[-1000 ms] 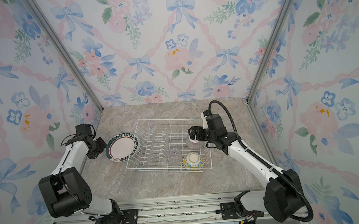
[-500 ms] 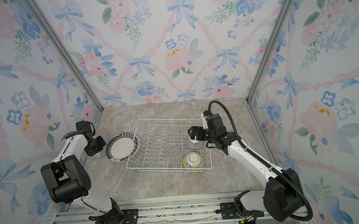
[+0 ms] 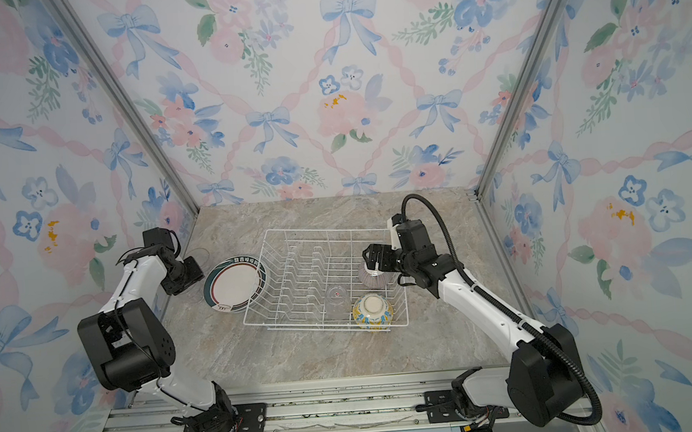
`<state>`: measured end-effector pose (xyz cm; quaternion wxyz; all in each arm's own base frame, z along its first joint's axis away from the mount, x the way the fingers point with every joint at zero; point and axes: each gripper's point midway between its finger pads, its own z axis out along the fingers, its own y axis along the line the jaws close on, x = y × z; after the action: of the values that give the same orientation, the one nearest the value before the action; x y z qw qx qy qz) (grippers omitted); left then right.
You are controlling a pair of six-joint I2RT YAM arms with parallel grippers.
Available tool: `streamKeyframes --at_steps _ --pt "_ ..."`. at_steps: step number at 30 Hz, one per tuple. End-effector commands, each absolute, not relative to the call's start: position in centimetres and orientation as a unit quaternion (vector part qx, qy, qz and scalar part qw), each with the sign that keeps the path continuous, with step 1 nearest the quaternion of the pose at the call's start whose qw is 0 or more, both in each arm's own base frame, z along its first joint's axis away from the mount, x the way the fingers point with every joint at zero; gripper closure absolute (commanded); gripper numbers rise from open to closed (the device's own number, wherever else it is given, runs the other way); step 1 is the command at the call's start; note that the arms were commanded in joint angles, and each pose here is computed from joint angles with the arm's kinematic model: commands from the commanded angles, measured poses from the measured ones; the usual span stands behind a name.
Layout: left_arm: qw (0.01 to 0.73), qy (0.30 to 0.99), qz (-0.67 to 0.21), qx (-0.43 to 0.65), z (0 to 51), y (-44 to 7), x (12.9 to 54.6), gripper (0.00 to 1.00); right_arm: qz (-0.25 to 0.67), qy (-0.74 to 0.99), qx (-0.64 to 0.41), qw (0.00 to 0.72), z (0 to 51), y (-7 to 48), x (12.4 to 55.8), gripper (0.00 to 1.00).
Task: Unload the mixed dishes from the dish rack
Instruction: 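Lower the clear cup beside the other cup and open the left gripper, then lower the right gripper onto the last clear cup in the rack while the left returns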
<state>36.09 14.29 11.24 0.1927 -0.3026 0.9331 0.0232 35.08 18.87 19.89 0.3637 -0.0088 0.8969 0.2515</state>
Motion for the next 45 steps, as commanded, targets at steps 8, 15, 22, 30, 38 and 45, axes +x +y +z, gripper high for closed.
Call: streamKeyframes --at_steps 8,15,22,30,38,45 --pt "0.236 0.928 -0.004 -0.288 15.0 12.5 35.9 0.15 0.253 0.902 -0.002 0.350 19.1 18.6 35.1 0.04" --pt "0.271 0.926 -0.020 -0.262 17.5 9.6 35.4 0.02 0.251 0.903 -0.005 0.349 18.9 18.9 35.1 0.03" --pt "0.316 0.914 -0.050 -0.251 20.4 6.1 34.3 0.02 0.255 0.905 -0.040 0.340 18.9 21.3 34.3 0.03" --pt "0.362 0.896 -0.139 -0.218 20.8 -0.2 34.3 0.02 0.248 0.917 -0.133 0.284 17.2 25.9 31.6 0.03" --pt "0.395 0.884 -0.176 -0.180 21.3 -4.3 34.0 0.02 0.234 0.924 -0.183 0.241 16.4 29.0 29.3 0.03" --pt "0.419 0.868 -0.214 -0.158 22.1 -6.2 33.7 0.02 0.154 0.941 -0.223 0.203 14.1 29.7 27.5 0.03"
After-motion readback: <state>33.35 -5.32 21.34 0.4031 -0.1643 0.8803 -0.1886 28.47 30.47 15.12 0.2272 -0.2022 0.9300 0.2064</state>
